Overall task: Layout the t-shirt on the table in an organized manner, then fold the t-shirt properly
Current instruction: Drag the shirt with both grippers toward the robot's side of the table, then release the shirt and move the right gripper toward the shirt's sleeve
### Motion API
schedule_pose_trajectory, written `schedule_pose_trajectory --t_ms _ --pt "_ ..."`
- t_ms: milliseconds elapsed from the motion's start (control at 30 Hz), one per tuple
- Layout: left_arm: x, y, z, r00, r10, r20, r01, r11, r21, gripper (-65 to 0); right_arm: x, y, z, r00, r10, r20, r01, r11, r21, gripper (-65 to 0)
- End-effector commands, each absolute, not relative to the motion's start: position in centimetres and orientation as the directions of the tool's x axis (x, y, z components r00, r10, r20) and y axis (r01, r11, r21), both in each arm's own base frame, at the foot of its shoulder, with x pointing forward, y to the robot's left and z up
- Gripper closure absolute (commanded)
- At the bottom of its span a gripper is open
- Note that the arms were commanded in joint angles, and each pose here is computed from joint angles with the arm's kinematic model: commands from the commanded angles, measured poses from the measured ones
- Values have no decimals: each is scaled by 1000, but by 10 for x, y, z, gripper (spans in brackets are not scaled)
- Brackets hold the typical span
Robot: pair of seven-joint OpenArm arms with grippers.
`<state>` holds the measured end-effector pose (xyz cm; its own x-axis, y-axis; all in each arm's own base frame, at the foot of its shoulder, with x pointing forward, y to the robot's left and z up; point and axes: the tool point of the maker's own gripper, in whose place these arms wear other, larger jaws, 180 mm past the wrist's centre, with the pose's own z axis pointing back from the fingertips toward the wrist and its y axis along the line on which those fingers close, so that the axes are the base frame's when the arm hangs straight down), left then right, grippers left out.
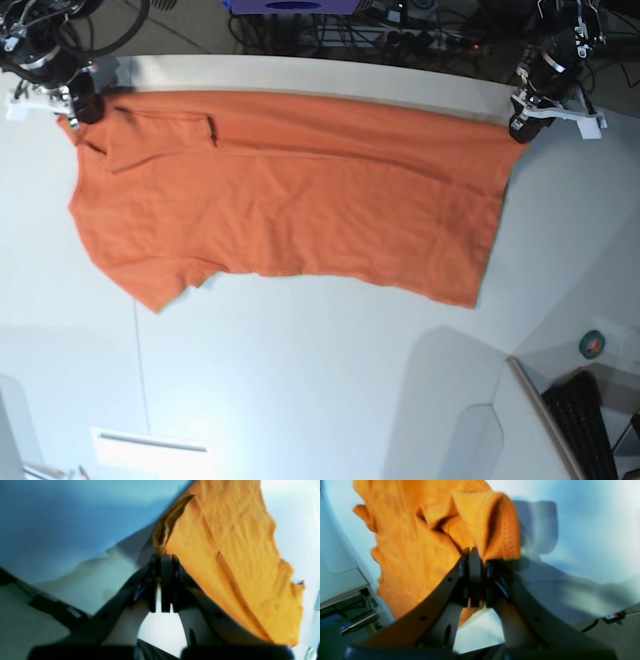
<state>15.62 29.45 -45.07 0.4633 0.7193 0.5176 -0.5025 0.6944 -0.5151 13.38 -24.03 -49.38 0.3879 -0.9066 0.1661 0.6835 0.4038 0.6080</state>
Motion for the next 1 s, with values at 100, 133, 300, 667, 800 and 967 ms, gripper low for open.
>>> schedule_pose_trajectory --t_ms 100,133,300,667,800,967 --pt "149 315 -440 418 719 556 -522 691 -500 0 134 -249 -488 377 -905 194 676 413 610 0" --pt "145 314 -442 411 728 549 -533 681 -503 0 134 -249 -489 377 -906 192 677 412 610 0" --pt "132 319 -444 399 738 544 -562 666 -491 0 132 -245 -490 389 -904 176 678 410 610 0" --pt "131 318 -444 402 738 542 -562 666 -490 0 120 -242 -493 396 -905 154 692 405 597 0" --pt "130 320 -444 400 738 544 -565 665 -488 -163 110 -245 -491 398 -902 167 700 416 581 -131" --pt "130 321 -443 400 737 545 -564 667 -488 -467 111 -252 -477 384 -901 203 677 424 602 -149"
